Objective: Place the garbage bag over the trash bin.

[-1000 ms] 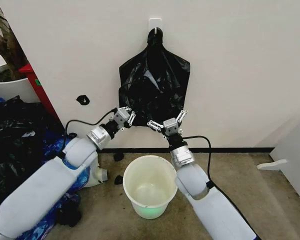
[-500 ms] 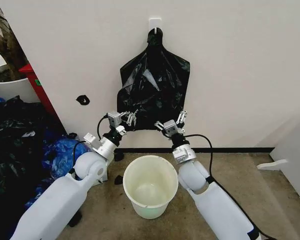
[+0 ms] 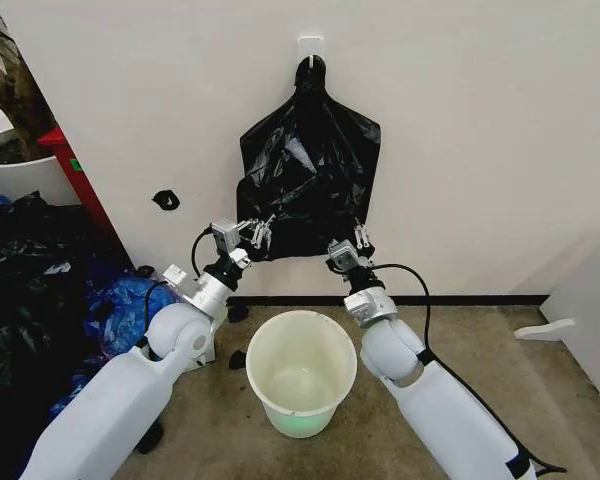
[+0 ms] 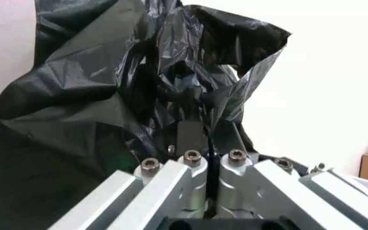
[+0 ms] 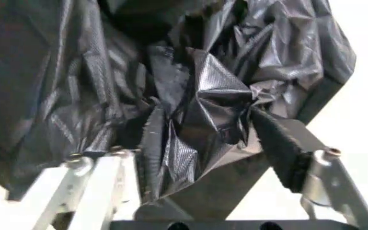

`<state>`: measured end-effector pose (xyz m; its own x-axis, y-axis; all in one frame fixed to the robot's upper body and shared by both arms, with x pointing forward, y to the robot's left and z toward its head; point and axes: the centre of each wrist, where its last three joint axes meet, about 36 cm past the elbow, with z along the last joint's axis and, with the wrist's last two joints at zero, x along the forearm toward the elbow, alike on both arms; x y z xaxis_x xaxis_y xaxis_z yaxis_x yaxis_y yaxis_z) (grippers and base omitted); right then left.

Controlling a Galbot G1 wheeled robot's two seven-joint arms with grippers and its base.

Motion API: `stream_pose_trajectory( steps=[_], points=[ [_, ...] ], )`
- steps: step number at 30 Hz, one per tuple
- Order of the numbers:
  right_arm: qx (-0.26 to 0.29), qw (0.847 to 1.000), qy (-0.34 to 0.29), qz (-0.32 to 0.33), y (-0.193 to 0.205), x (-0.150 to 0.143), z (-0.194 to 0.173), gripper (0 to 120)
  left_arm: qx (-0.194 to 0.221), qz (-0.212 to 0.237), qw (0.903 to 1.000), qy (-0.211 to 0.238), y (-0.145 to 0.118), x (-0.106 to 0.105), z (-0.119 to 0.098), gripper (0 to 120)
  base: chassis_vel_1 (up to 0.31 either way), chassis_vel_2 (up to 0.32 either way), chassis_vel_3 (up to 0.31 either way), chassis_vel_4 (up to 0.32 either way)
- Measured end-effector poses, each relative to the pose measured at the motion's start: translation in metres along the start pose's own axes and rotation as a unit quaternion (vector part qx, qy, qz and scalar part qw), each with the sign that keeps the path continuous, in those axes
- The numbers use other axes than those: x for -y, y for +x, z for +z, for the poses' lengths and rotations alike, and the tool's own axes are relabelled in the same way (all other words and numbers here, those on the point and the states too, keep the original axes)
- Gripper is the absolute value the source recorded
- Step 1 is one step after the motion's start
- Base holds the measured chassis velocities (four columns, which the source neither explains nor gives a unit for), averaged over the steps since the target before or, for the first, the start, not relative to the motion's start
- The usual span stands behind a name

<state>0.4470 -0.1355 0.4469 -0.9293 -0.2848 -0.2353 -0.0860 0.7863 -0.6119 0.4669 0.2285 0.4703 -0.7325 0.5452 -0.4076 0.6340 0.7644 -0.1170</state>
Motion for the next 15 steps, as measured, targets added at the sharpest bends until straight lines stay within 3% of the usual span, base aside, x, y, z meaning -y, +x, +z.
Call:
stream_pose_trajectory(
  steps=[2, 6, 11, 14, 15],
  points=[
    [0.004, 1.000, 0.007, -0.014, -0.001, 0.009, -0.002, 65, -0.001, 0.000, 1.0000, -0.002, 0.000, 0.000, 0.002, 0, 0.000, 0.000, 0.000, 0.000],
    [0.013, 0.999, 0.016, -0.026, -0.001, 0.016, -0.006, 75, -0.003, 0.000, 1.0000, -0.002, 0.000, 0.001, 0.004, 0, 0.000, 0.000, 0.000, 0.000],
    [0.043, 0.995, 0.074, -0.048, -0.004, 0.034, -0.010, 95, -0.003, 0.001, 1.0000, -0.004, -0.001, 0.000, 0.004, 0, 0.000, 0.000, 0.000, 0.000],
    [0.046, 0.992, 0.097, -0.059, -0.006, 0.040, -0.009, 97, -0.004, 0.001, 1.0000, -0.005, -0.001, 0.000, 0.004, 0, 0.000, 0.000, 0.000, 0.000],
    [0.047, 0.991, 0.110, -0.066, -0.009, 0.045, -0.009, 90, -0.004, 0.001, 1.0000, -0.006, 0.000, 0.000, 0.004, 0, 0.000, 0.000, 0.000, 0.000]
  ],
)
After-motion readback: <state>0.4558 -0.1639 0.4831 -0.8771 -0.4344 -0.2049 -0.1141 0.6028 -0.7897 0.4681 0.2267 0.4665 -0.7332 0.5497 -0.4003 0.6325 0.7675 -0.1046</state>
